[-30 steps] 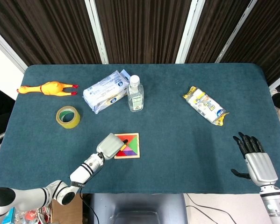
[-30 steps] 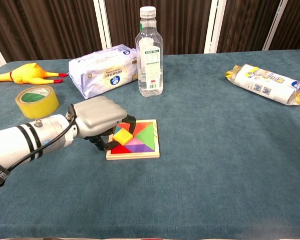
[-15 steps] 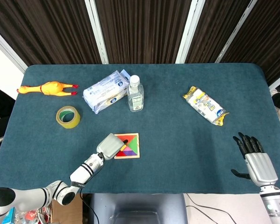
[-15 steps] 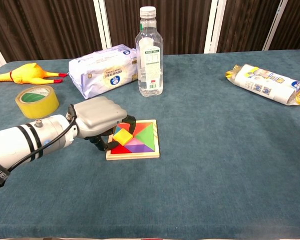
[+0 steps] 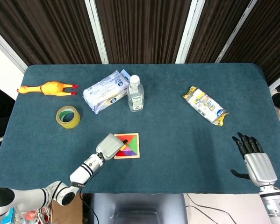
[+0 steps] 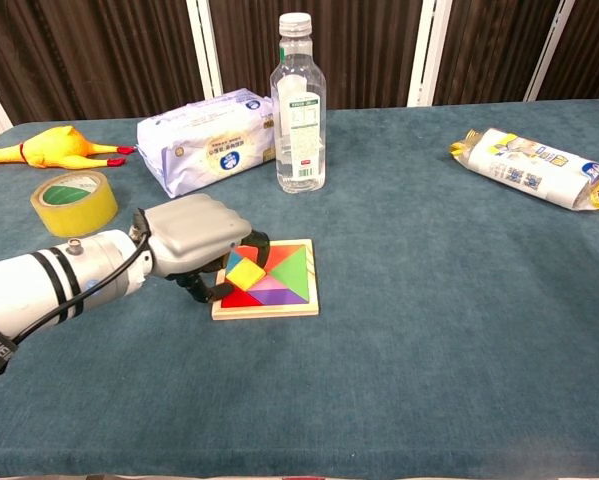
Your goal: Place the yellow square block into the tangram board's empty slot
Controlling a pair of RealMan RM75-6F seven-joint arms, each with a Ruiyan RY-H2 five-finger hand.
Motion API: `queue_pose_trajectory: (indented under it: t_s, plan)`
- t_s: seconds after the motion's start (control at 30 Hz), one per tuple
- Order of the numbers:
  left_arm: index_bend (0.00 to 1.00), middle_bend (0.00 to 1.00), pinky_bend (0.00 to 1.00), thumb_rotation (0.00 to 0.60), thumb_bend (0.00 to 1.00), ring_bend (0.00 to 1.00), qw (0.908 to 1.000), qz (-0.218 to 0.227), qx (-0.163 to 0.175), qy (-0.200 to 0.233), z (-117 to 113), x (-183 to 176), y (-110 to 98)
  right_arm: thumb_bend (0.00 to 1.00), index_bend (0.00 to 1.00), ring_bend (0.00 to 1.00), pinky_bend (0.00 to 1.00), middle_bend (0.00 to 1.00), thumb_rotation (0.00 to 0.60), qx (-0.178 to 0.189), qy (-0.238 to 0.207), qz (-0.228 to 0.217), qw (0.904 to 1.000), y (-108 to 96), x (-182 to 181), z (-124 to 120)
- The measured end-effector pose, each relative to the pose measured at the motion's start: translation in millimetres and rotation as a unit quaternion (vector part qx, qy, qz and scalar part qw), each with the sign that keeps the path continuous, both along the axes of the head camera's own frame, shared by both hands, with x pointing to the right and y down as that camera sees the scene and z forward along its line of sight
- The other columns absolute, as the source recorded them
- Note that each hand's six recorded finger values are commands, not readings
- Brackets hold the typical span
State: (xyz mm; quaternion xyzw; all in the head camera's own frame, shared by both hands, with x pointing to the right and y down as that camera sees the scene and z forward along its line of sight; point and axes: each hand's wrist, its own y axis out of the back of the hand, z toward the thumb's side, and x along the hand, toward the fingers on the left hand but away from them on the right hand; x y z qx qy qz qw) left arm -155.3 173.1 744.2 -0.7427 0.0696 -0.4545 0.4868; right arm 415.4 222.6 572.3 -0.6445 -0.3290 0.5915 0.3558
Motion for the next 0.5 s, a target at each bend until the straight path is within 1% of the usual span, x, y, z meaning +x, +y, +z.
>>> queue_pose_trajectory:
  t_s: [0.37,0.5]
  plan:
    - [0.26,1.0,1.0,0.6,0.39,1.0,1.0,0.0,0.005,0.008,-8.6,-0.4,0.5,0.1,0.0,0.0,0.0,0.0,0.6,-0.003,0.002,-0.003,1.0,1.0,-1.6,1.5]
    - [0.26,1.0,1.0,0.6,0.39,1.0,0.9998,-0.002,0.012,0.016,-16.4,-1.8,-0.9,0.1,0.0,0.0,0.0,0.0,0.6,-0.003,0.003,-0.005,1.0,1.5,-2.5,1.6]
